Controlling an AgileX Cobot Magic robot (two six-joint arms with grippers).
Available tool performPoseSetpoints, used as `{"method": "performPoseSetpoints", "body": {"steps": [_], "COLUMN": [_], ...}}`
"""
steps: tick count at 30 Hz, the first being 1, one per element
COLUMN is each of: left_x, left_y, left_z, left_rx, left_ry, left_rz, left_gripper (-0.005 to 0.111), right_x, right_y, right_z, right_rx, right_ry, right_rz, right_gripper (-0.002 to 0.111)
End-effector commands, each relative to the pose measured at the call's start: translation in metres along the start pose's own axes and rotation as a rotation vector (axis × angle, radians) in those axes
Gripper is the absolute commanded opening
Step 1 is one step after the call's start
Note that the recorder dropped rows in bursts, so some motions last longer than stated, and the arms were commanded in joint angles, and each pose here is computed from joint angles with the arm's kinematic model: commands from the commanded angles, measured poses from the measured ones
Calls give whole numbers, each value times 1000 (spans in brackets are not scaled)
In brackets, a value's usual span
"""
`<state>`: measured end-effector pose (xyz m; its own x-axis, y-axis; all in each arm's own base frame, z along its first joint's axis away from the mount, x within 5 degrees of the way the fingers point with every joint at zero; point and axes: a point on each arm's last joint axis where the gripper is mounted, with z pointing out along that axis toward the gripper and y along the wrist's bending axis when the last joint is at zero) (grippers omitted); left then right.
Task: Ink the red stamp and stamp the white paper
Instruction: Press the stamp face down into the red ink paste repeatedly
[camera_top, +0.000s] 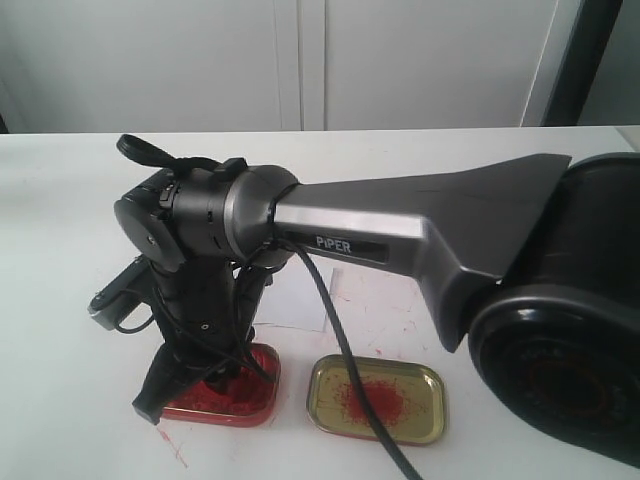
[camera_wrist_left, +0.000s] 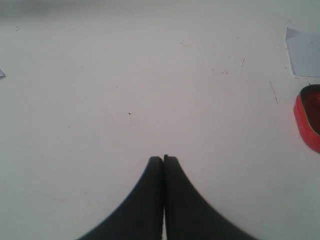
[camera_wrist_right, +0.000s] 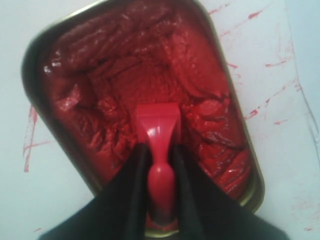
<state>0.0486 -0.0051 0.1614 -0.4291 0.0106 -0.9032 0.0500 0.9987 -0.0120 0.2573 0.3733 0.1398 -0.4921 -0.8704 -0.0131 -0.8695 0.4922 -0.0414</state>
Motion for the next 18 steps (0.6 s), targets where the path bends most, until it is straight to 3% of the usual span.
{"method": "performPoseSetpoints", "body": {"steps": [1, 18], "left_x": [2, 2], "left_y": [0, 0], "left_z": [1, 1], "left_rx": [2, 2], "left_ry": [4, 4], "left_rz": [-12, -12], "left_gripper": [0, 0], "right_x": [6, 3], "right_y": [5, 5], "right_z": [47, 41], "right_rx": [-21, -30], "right_ry": [105, 56], "right_rz": [-2, 13], "right_gripper": [0, 0]}}
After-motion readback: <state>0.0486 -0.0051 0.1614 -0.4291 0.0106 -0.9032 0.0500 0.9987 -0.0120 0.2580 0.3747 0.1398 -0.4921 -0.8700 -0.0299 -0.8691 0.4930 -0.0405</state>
